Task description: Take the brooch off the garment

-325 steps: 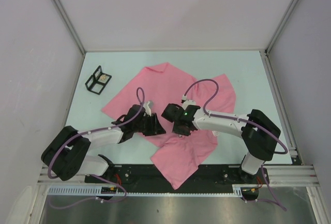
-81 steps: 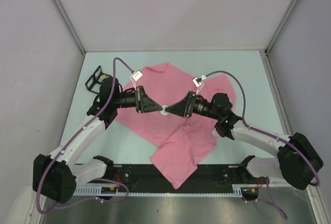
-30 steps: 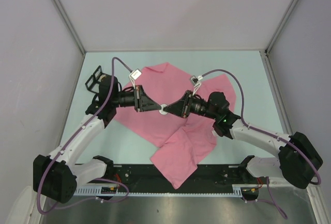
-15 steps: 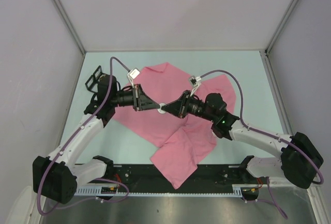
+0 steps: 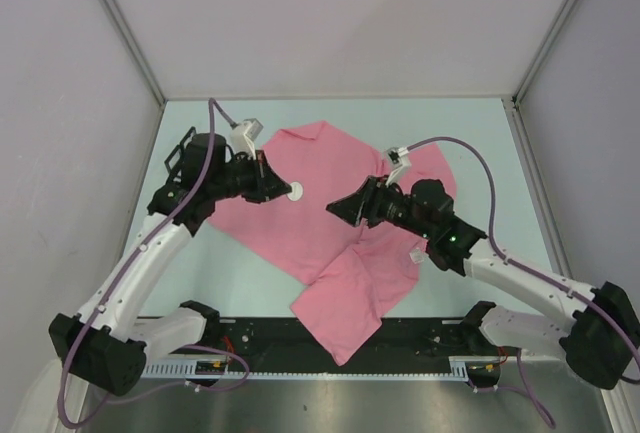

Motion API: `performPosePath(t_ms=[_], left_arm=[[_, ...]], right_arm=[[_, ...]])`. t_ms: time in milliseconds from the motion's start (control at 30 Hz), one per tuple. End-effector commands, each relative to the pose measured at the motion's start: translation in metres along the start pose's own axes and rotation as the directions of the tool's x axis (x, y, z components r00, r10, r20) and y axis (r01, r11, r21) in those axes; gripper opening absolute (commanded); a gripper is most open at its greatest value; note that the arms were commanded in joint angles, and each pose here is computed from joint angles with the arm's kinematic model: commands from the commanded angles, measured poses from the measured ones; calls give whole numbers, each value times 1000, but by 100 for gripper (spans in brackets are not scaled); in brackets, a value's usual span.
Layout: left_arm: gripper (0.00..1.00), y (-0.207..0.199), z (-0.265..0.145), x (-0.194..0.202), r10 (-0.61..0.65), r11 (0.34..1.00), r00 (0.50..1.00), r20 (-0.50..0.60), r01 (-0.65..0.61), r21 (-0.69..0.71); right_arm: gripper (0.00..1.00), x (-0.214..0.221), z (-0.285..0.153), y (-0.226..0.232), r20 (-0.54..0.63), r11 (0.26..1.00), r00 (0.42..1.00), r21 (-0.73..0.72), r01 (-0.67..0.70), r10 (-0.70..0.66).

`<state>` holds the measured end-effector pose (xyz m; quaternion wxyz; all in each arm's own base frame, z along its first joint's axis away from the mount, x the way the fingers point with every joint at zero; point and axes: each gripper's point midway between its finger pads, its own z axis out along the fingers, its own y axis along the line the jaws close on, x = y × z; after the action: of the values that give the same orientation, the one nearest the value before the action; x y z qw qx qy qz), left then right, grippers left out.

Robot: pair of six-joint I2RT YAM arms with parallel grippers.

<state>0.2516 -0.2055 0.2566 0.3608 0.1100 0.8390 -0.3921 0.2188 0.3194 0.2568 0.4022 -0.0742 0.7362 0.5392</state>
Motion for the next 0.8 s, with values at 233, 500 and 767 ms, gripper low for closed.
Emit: performPosePath(t_ms=[233,500,767], left_arm=[[0,152,-24,-59,304,417,931,-201,-319,-851],[0,242,-29,-96,277,-111,838,-469,-457,-882],[1,319,-21,-110,228,-232,833,-505,-457,-859]], right_arm=[[68,-17,-44,-67,7,976,993,184,114,-118],[68,-15,-52,-90,11,989,998,137,60,-62],[68,-10,-47,-82,14,989,994,107,103,-106]])
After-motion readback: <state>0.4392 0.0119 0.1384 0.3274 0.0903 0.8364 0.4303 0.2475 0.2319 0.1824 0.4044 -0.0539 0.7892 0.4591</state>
